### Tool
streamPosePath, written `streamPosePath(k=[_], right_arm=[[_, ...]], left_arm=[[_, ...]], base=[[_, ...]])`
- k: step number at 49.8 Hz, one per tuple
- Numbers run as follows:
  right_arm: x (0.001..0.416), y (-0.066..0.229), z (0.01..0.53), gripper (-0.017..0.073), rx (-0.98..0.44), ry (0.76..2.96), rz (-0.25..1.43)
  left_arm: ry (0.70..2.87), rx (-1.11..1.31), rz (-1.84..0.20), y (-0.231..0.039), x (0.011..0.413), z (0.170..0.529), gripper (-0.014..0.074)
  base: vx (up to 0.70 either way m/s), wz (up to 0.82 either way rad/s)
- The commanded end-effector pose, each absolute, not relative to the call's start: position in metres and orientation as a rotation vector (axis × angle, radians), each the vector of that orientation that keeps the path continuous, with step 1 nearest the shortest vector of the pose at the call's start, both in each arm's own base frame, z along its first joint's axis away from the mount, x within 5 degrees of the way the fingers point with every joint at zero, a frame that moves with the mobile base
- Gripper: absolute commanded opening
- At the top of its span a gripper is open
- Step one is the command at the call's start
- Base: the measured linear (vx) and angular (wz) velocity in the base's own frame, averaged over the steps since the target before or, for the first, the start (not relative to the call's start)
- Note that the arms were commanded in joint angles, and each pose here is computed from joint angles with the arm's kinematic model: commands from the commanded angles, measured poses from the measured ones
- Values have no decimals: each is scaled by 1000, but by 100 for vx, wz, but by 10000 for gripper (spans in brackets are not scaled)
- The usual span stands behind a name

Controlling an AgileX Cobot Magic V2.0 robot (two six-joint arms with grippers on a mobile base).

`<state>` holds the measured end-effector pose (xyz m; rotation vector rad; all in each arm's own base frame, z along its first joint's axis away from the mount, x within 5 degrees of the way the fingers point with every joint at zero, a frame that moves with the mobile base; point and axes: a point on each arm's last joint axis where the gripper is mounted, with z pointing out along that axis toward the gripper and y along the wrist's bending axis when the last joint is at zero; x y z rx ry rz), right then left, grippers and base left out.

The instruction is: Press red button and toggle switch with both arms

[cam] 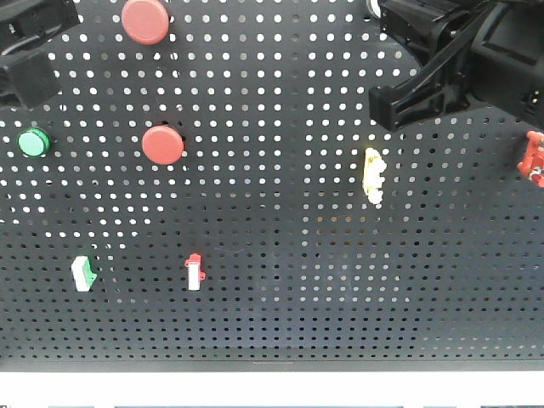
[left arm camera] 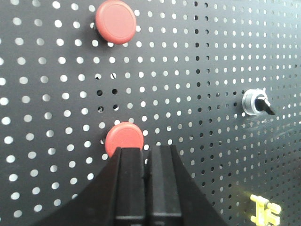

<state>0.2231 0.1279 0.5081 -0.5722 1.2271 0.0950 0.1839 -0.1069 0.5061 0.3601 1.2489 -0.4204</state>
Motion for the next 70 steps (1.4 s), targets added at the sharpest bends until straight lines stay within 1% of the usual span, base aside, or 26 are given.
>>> streamPosePath(k=[1,7,9,13,15,17,22,25,29,30,32,37,46,53,58,63,70], right_arm=[[210,124,527,0,-563,1121,111],[210,124,527,0,-563,1121,111],[210,124,527,0,-563,1121,111],[210,124,527,0,-563,1122,110],[210,124,527,0,-563,1122,110],[210,124,527,0,-563,1122,110],[211,124,527,0,-563,1127,107],[211,124,527,0,-563,1125,108],[211,124,526,0,-564,1127,108],[212,124,526,0,-564,1128,107],[212,124,526,0,-564,1130,107],[212,124,526,0,-564,1130,107],[212,124,526,0,-564,1130,107],[212,124,526,0,-564,1130,107],[212,124,526,0,-564,1130,107],[212,124,526,0,-564,1128,108],[212,124,526,0,-564,1133,105]], left_arm=[[1124,323,-453,-101,172,526,2],[1123,323,-453,-102,173,525,2],[1130,341,-416,-101,173,524,2],[1154,344,-326,-91,177,517,2],[1159,329,-304,-83,173,513,2],[1186,307,-285,-75,171,502,2],[1259,228,-252,-54,158,465,2],[1299,179,-217,-40,147,434,2],[1320,133,-160,-27,133,397,2],[1337,127,-149,-24,130,380,2],[1331,107,-120,-18,120,362,2],[1376,95,-45,-10,99,308,2],[1402,51,18,-2,70,249,2],[1368,37,33,0,56,224,2],[1357,19,13,0,54,209,2],[1407,-9,-16,0,57,205,2],[1424,-9,-17,0,57,204,2]], base=[[0,0],[0,0],[0,0],[0,0],[0,0],[0,1],[0,0],[0,0],[0,0],[0,0],[0,0],[0,0],[0,0],[0,0],[0,0],[0,0],[0,0]])
